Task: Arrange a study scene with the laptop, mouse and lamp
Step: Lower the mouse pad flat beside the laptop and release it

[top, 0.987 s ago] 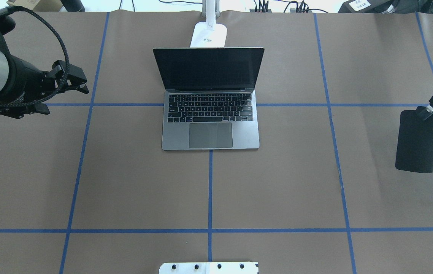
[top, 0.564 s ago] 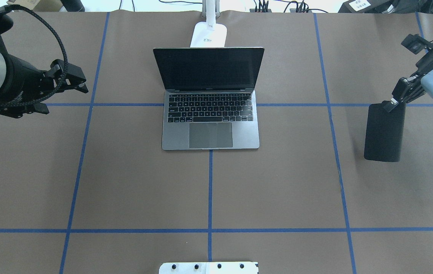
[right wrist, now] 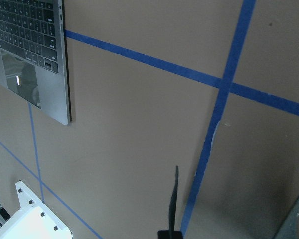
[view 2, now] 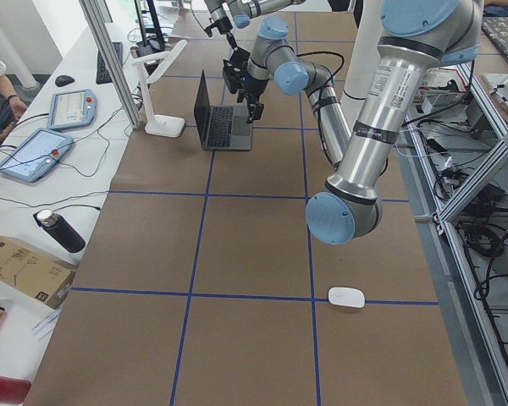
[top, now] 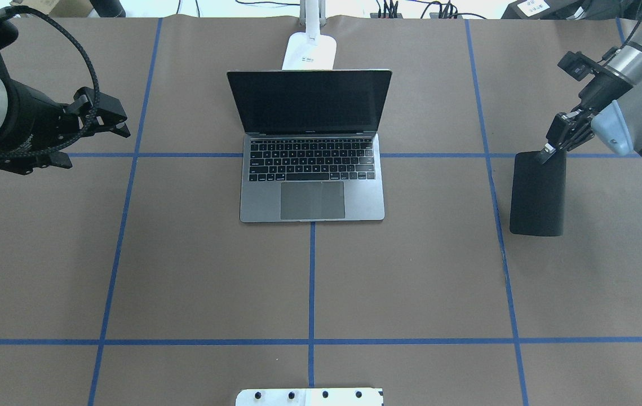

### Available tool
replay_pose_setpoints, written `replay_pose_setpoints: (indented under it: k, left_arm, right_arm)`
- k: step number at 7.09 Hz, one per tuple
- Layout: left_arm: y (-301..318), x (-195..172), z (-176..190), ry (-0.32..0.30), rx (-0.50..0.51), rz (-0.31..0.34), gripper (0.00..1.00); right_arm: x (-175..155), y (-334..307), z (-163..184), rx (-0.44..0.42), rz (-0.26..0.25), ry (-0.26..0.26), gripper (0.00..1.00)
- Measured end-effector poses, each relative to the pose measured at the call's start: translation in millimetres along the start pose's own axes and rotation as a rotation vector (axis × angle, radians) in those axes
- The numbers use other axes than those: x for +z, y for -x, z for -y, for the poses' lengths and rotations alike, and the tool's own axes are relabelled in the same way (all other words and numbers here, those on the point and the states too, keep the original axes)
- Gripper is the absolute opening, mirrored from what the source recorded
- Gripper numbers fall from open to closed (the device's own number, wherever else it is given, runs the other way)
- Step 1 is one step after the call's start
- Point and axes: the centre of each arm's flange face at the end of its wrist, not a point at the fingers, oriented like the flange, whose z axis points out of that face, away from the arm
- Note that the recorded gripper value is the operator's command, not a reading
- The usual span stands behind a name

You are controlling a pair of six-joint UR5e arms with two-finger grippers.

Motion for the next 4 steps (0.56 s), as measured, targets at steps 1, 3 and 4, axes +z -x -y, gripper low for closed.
replay_pose_setpoints:
  k: [1, 3, 4]
  left_arm:
    - [0.2, -0.2, 0.3, -0.001, -0.001, 0.0, 1.0]
    - [0.6, -2.5, 1.7, -0.004, -0.003, -0.003, 1.0]
    - [0.5, -4.2, 1.8, -0.005, -0.003, -0.006, 1.0]
  right_arm:
    - [9.3, 8.3, 14.0, 0.0, 0.01, 0.012, 0.0]
    - [32.4, 22.6, 35.4, -0.002, 0.043, 0.036, 0.0]
    - [41.8, 30.6, 47.6, -0.001, 0.06, 0.045, 0.0]
